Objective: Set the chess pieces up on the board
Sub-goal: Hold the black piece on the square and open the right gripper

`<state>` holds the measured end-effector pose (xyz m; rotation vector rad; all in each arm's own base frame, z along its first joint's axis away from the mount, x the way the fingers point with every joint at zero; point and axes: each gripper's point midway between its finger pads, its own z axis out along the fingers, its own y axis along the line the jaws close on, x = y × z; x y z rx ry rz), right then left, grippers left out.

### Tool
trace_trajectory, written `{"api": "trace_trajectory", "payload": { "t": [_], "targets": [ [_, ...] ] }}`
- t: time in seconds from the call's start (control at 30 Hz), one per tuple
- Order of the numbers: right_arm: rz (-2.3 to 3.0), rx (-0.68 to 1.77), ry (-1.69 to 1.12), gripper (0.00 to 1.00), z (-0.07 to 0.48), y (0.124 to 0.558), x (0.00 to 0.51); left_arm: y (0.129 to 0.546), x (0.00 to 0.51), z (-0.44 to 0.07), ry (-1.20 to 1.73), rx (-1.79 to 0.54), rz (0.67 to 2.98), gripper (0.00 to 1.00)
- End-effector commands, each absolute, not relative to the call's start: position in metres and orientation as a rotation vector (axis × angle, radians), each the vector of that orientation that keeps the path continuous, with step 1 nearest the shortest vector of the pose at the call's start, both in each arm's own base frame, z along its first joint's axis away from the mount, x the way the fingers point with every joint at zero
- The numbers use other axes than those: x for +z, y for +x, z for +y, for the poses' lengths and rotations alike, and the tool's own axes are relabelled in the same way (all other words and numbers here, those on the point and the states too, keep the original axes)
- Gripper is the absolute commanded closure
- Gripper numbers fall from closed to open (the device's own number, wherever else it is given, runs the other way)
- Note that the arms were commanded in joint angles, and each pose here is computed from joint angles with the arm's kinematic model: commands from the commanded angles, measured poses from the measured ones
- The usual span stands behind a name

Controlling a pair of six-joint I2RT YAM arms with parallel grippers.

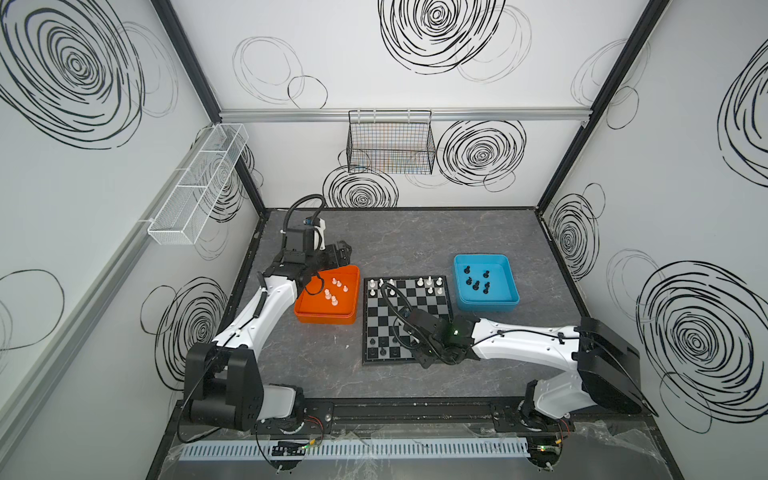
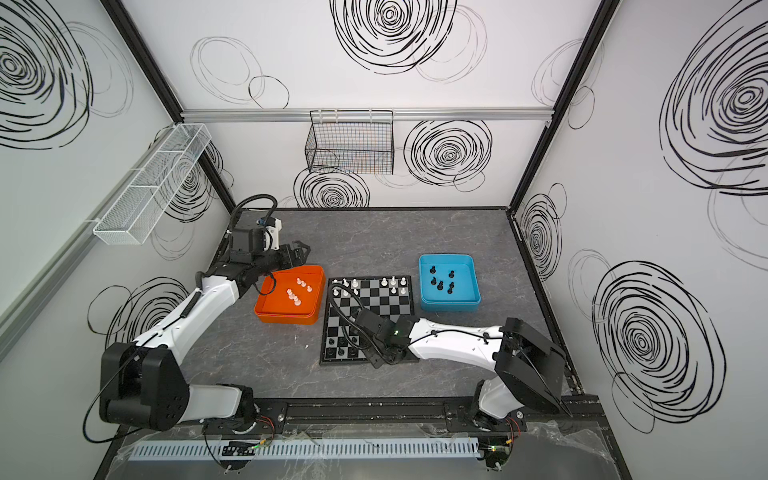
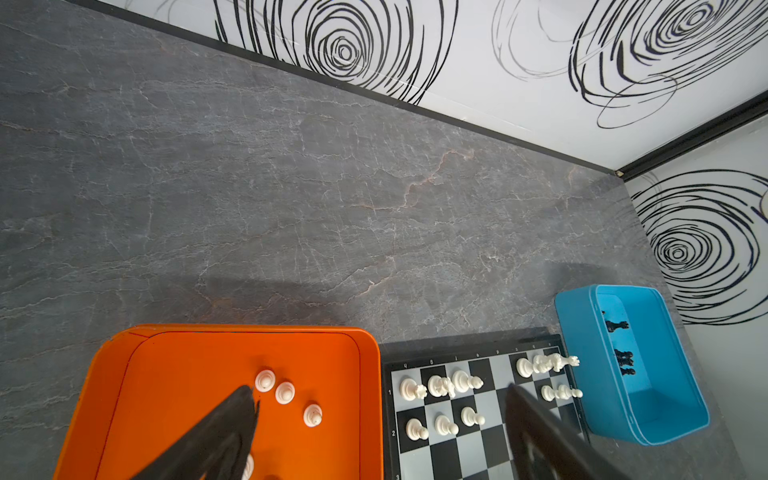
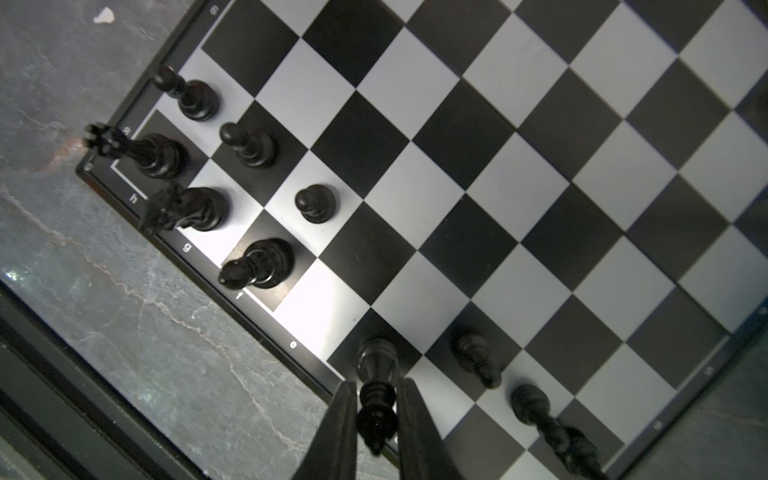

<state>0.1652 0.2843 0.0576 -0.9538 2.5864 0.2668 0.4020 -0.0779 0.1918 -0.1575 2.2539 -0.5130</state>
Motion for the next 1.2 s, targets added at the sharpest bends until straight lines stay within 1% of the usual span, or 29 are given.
{"api": "trace_trajectory", "payload": {
  "t": [0.0, 0.9, 1.1, 1.17],
  "targets": [
    [2.589, 0.260, -0.911, 0.79, 0.2806, 0.1687, 0.0579, 0.4051, 0.2024, -0.0750, -0.165, -0.530, 2.204, 0.04],
    [2.609, 0.315, -0.899, 0.78, 0.2821, 0.1630, 0.0553, 0.4041, 0.1989, -0.0755, -0.170, -0.536, 2.211, 0.04],
    [2.612, 0.307, -0.897, 0.77, 0.2810, 0.1632, 0.0547, 0.4036, 0.1985, -0.0757, -0.172, -0.539, 2.211, 0.04],
    [2.609, 0.303, -0.895, 0.74, 0.2810, 0.1640, 0.0558, 0.4036, 0.1985, -0.0755, -0.174, -0.539, 2.211, 0.04]
  ]
}}
